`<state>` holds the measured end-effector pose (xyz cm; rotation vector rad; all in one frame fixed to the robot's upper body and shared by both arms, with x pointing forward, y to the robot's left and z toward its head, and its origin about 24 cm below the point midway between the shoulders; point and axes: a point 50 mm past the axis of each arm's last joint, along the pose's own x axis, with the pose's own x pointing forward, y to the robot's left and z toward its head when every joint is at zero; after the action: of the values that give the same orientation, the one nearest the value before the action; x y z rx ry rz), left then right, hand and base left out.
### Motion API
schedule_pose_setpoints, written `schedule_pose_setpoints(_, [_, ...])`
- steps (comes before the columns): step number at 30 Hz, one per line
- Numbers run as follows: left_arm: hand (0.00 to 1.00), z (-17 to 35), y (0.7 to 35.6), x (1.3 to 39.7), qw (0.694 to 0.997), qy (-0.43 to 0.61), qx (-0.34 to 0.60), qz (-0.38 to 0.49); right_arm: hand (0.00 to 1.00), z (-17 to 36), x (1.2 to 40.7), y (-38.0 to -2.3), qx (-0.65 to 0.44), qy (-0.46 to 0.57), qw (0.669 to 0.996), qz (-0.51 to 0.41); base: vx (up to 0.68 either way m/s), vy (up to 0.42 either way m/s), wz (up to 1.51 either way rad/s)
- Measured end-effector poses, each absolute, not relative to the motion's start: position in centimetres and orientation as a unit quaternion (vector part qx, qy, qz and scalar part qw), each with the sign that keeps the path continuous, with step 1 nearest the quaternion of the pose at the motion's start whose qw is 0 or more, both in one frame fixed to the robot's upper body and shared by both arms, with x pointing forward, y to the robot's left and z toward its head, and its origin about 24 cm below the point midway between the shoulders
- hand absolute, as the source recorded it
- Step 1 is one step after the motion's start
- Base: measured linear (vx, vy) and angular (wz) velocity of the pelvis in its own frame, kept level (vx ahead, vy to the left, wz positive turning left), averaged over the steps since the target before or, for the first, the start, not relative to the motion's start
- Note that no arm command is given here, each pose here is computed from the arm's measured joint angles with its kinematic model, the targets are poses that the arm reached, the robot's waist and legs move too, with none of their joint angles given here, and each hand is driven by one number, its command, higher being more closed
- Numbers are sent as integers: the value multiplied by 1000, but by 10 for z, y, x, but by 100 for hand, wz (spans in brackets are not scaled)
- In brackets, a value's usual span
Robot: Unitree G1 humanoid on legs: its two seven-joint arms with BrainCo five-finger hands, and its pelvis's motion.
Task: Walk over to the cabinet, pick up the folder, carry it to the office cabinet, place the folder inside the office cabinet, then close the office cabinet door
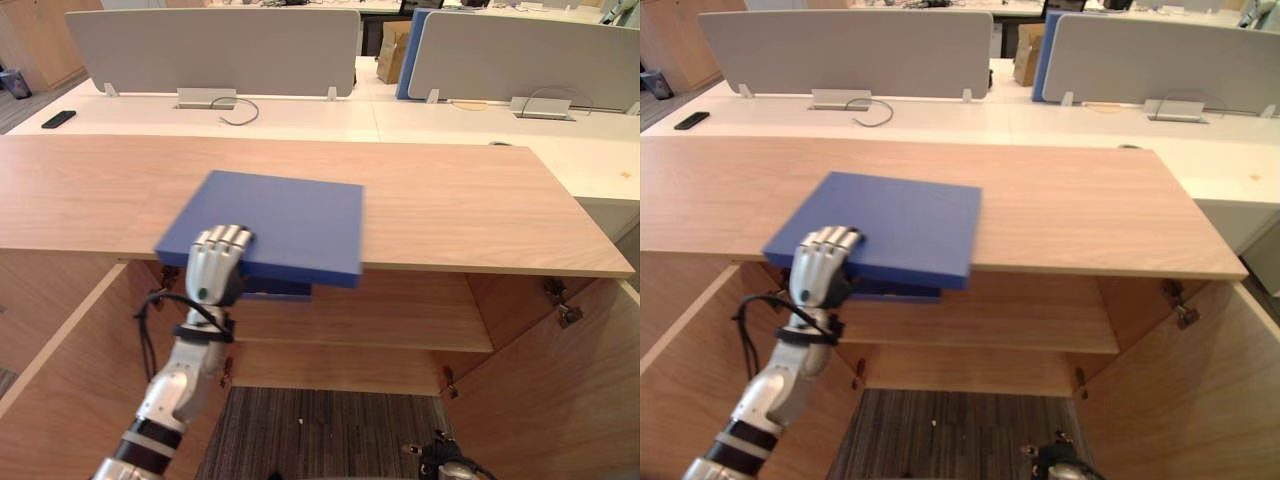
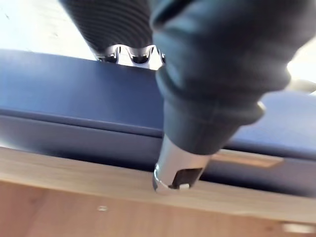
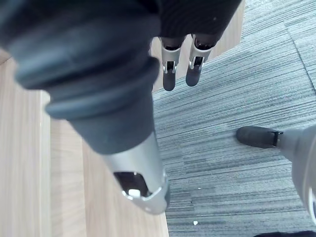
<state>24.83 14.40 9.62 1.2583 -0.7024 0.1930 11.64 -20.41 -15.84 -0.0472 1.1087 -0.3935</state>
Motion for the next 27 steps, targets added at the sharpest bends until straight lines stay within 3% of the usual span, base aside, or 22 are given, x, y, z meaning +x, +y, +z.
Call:
schedule_pose_setpoints(5, [100,98,123,237,763,-360,534,48,0,-159,115,-203,-22,525,831,-185,-10,1,-2])
schedule_pose_setpoints(27, [100,96,133,235,789,-333,511,72,0,-159,116,-200,-36,526,833,-169,-3,1,-2])
